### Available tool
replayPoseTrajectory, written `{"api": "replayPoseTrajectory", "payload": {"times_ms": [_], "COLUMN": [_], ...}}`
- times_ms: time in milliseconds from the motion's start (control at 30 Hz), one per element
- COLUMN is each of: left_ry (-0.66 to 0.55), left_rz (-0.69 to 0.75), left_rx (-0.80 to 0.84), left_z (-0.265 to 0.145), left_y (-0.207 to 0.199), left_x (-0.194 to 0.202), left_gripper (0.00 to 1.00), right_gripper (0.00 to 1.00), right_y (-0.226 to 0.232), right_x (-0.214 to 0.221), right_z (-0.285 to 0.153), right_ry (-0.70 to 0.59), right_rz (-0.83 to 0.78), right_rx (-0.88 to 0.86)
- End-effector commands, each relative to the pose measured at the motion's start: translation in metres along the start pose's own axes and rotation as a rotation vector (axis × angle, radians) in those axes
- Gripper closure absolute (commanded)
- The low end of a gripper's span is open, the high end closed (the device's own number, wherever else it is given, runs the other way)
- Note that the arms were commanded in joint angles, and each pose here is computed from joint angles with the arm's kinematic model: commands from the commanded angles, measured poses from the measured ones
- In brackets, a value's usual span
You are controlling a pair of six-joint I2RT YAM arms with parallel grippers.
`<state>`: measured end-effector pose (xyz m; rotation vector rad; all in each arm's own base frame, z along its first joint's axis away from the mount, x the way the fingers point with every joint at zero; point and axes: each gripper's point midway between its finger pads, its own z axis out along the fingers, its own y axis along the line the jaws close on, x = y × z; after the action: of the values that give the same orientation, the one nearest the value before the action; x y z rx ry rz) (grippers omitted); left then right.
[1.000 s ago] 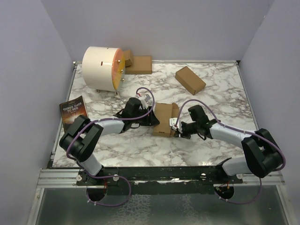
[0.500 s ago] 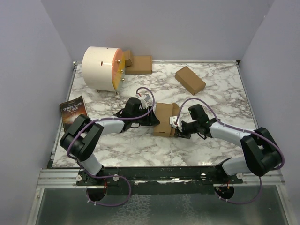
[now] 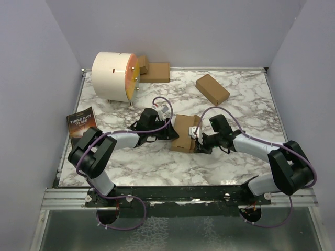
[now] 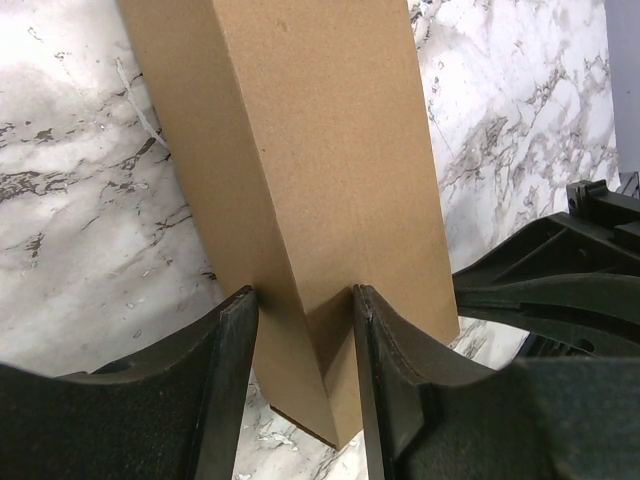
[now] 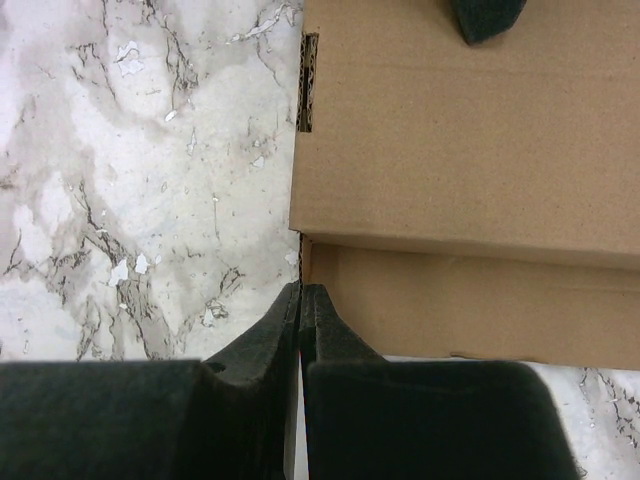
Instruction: Fold the paper box
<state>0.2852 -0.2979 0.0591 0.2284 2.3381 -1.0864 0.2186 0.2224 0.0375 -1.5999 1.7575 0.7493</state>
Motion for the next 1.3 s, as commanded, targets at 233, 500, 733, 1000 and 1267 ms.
{"api": "replayPoseTrajectory", "payload": {"times_ms": [233,500,733,1000,1267], "left_ry": [0.075,0.085,0.097,0.101,0.11], "left_rz": [-0.036,-0.033,-0.022,-0.02,-0.003], "left_rx": [-0.04,-0.039,-0.026,-0.021,-0.02], "left_z": [0.01,0.015,0.018,0.02,0.022], "left_y": [0.014,0.015,0.013,0.01,0.01], "left_x": [0.02,0.02,0.02,0.02,0.018], "left_gripper": [0.57,0.57,0.57,0.57,0.57], "right_gripper": [0.99,0.99,0.99,0.98,0.93], "right_y": [0.0,0.003,-0.001,0.005,0.009], "right_x": [-0.036,-0.039,-0.054,-0.061,-0.051], "right_z": [0.01,0.012,0.011,0.012,0.011], "right_ry": [-0.051,-0.055,-0.084,-0.106,-0.068], "right_rz": [-0.026,-0.001,0.035,0.107,0.098], "right_rx": [-0.04,-0.058,-0.058,-0.098,-0.109]}}
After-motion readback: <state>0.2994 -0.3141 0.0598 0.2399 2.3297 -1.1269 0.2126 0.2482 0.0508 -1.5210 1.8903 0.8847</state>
